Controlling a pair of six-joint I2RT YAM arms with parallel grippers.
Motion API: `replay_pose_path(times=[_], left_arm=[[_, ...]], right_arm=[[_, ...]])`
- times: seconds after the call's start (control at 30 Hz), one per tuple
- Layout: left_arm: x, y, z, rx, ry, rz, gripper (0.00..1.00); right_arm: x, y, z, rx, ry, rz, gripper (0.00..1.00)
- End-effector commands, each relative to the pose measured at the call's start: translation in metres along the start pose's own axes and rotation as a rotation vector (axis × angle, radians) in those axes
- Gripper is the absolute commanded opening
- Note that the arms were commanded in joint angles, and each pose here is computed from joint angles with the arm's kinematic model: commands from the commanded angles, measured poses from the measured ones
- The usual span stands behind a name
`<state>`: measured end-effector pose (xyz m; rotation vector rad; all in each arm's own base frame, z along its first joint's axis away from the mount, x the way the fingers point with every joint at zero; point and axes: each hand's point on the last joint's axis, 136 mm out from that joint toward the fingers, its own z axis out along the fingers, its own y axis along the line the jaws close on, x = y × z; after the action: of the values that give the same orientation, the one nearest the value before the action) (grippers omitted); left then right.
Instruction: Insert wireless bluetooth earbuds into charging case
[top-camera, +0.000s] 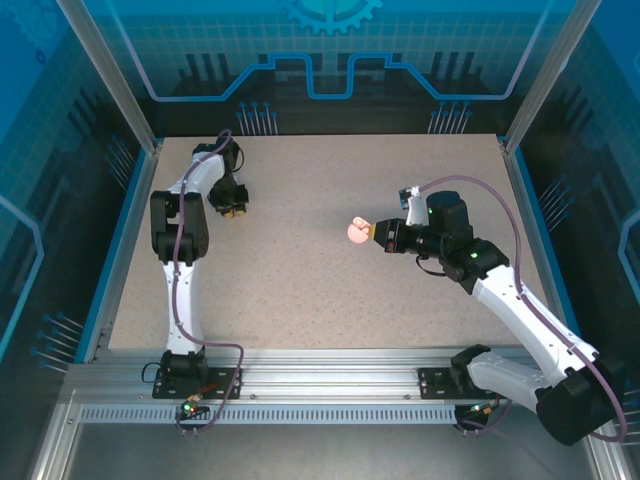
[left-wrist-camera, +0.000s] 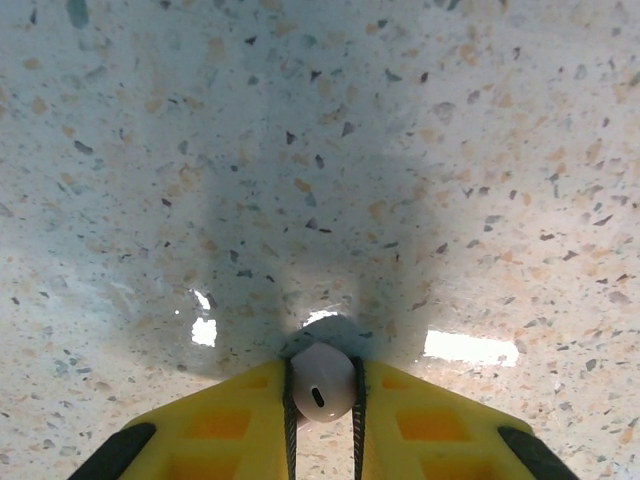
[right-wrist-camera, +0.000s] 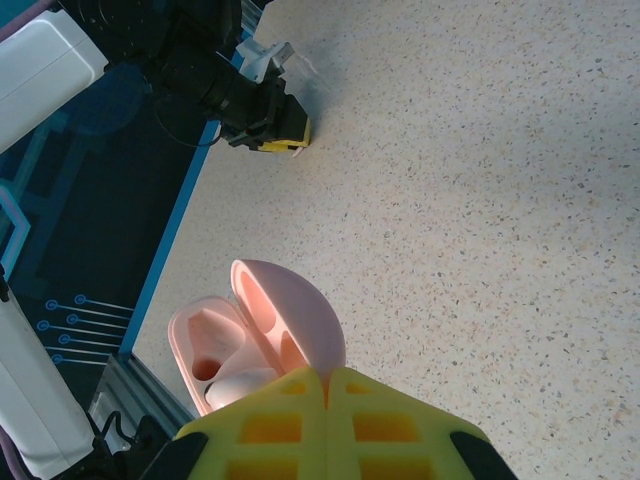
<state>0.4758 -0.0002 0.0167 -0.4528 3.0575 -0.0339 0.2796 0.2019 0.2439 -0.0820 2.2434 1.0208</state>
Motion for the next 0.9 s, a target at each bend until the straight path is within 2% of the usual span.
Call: replay_pose_path(times=[0.0,0.2,0.4,0.67,0.87], left_arm=[[0.006,-0.015,-0.01,0.07,0.002,0.013,0.2],[0.026,-0.041,-0.021,0.109,-0.014,0.043,0.19],[0.062,-0.086,-0.039,0.159,-0.041,0.074,0.19],[0.141,-0.167,-0.037,0.252,-0.064,0.081,0.19],[0.198,-0.212,-0.028,0.215,-0.124,0.117,0.19]], right_arm=[[-0.01,0.015,-0.007,-0.026,-0.028,-0.027,0.0],[-0.012,0.014,-0.004,-0.024,-0.037,-0.033,0.0],[-0.018,0.012,0.002,-0.021,-0.051,-0.044,0.0],[-0.026,0.011,0.008,-0.014,-0.063,-0.057,0.0],[-0.024,0.007,0.009,0.001,-0.058,-0.062,0.0]])
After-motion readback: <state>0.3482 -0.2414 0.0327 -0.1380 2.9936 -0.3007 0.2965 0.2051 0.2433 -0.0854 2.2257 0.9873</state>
